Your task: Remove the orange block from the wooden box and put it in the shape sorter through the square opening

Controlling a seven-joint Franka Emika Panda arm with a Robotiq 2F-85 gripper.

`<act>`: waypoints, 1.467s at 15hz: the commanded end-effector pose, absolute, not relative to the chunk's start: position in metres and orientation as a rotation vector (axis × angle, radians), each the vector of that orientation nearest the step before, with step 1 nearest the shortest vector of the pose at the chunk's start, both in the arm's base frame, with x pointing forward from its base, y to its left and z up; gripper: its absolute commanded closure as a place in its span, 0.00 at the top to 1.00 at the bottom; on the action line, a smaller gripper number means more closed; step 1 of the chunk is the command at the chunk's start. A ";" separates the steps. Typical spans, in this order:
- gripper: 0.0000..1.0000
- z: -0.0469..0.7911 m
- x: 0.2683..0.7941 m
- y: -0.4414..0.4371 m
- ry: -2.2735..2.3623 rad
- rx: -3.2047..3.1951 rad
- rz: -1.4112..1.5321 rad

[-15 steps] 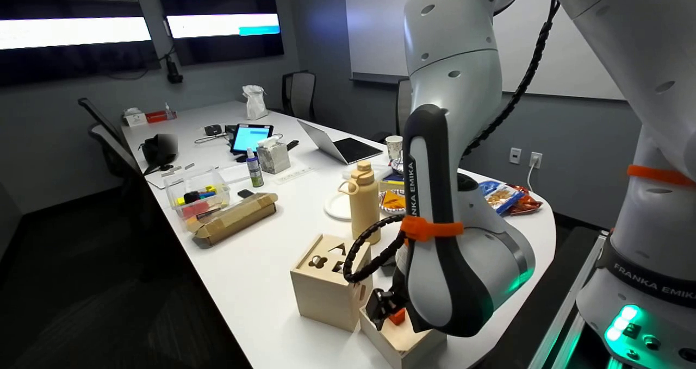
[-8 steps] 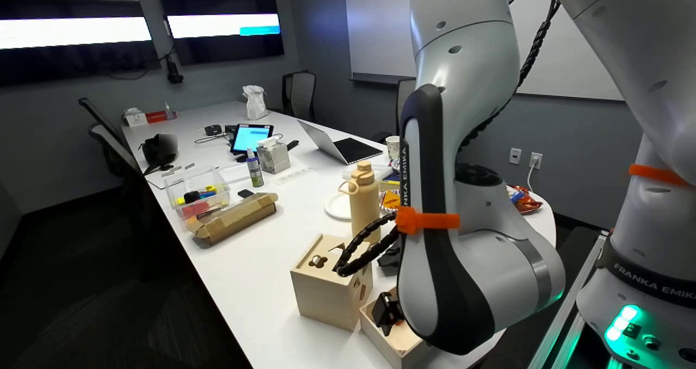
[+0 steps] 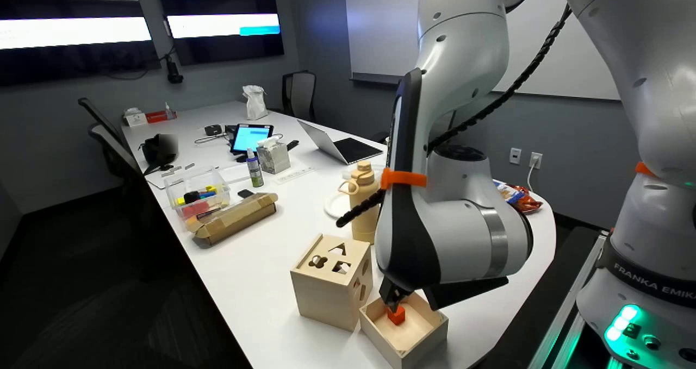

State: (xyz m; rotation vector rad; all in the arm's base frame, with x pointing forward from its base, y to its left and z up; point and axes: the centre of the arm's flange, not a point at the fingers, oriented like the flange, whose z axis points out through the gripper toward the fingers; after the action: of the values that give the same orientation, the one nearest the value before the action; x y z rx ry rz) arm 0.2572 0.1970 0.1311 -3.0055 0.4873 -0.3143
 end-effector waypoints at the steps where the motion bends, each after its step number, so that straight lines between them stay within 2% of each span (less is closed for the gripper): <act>1: 1.00 0.141 0.258 0.165 0.403 -3.004 -0.245; 22: 1.00 0.119 0.288 0.201 0.197 -3.044 -0.076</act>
State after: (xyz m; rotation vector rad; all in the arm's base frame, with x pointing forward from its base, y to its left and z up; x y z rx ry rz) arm 0.2667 0.1829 0.1130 -3.0284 0.2254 -0.0978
